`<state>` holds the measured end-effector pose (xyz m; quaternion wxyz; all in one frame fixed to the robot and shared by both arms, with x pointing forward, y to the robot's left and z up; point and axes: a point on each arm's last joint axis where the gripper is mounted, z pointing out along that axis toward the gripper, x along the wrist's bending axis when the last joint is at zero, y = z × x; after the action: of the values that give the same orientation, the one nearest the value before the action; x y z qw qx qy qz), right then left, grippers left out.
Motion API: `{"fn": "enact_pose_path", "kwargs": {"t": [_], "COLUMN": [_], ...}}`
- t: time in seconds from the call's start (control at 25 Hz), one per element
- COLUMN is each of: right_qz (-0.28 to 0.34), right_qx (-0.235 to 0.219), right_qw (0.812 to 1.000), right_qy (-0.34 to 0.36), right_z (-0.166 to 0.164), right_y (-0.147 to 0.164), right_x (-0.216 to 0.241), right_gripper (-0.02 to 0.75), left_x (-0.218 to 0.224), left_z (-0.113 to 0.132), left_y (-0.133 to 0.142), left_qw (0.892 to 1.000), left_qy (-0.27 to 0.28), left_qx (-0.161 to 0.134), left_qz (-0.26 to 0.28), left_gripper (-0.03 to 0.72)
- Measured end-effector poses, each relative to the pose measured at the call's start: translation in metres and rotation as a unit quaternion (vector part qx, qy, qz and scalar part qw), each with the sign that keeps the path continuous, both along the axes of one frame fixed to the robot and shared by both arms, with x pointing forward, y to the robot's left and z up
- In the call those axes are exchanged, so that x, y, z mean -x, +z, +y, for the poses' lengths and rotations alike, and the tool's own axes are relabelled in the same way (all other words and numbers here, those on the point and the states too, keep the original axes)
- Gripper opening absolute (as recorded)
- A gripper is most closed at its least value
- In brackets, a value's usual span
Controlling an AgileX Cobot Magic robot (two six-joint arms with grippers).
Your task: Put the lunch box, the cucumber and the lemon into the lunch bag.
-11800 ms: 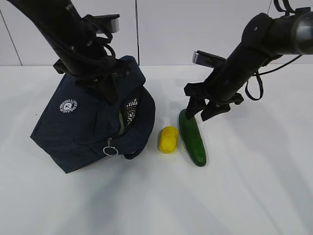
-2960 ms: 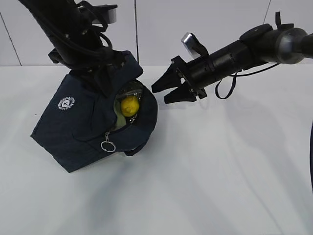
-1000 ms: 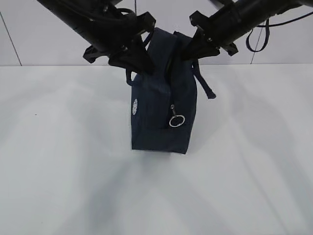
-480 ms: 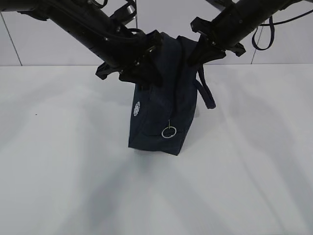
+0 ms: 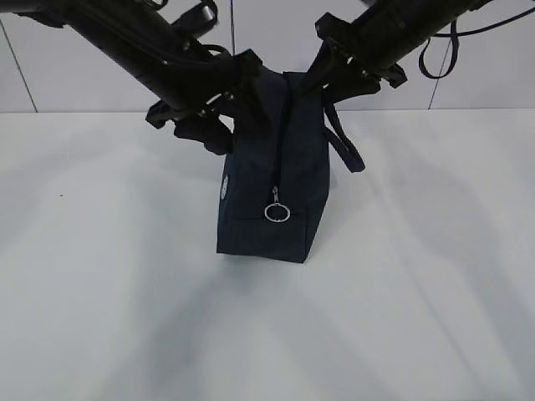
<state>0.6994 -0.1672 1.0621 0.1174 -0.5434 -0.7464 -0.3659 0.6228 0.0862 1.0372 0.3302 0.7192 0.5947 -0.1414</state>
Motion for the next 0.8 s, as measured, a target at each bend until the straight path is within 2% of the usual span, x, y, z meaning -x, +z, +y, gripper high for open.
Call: {"fn": "enact_pose_path", "kwargs": {"t": [0.16, 0.32, 0.52, 0.8], "right_qz": [-0.032, -0.075, -0.140, -0.228], "right_qx": [-0.011, -0.020, -0.023, -0.028], "right_qw": [0.999, 0.997, 0.990, 0.972], "right_qy": [0.000, 0.004, 0.020, 0.042], "right_z": [0.001, 0.000, -0.003, -0.009], "right_y": [0.020, 0.050, 0.099, 0.163], "right_x": [-0.002, 0.005, 0.030, 0.075], "right_gripper": [0.347, 0.350, 0.339, 0.330], "left_x": [-0.002, 0.002, 0.013, 0.034], "left_z": [0.025, 0.042, 0.055, 0.069], "left_y": [0.023, 0.048, 0.081, 0.126], "left_qw": [0.999, 0.994, 0.981, 0.959], "left_qy": [0.020, 0.027, 0.031, 0.044], "left_qx": [-0.011, -0.049, -0.082, -0.102], "left_qz": [-0.037, -0.097, -0.171, -0.261], "left_gripper": [0.430, 0.425, 0.424, 0.421]}}
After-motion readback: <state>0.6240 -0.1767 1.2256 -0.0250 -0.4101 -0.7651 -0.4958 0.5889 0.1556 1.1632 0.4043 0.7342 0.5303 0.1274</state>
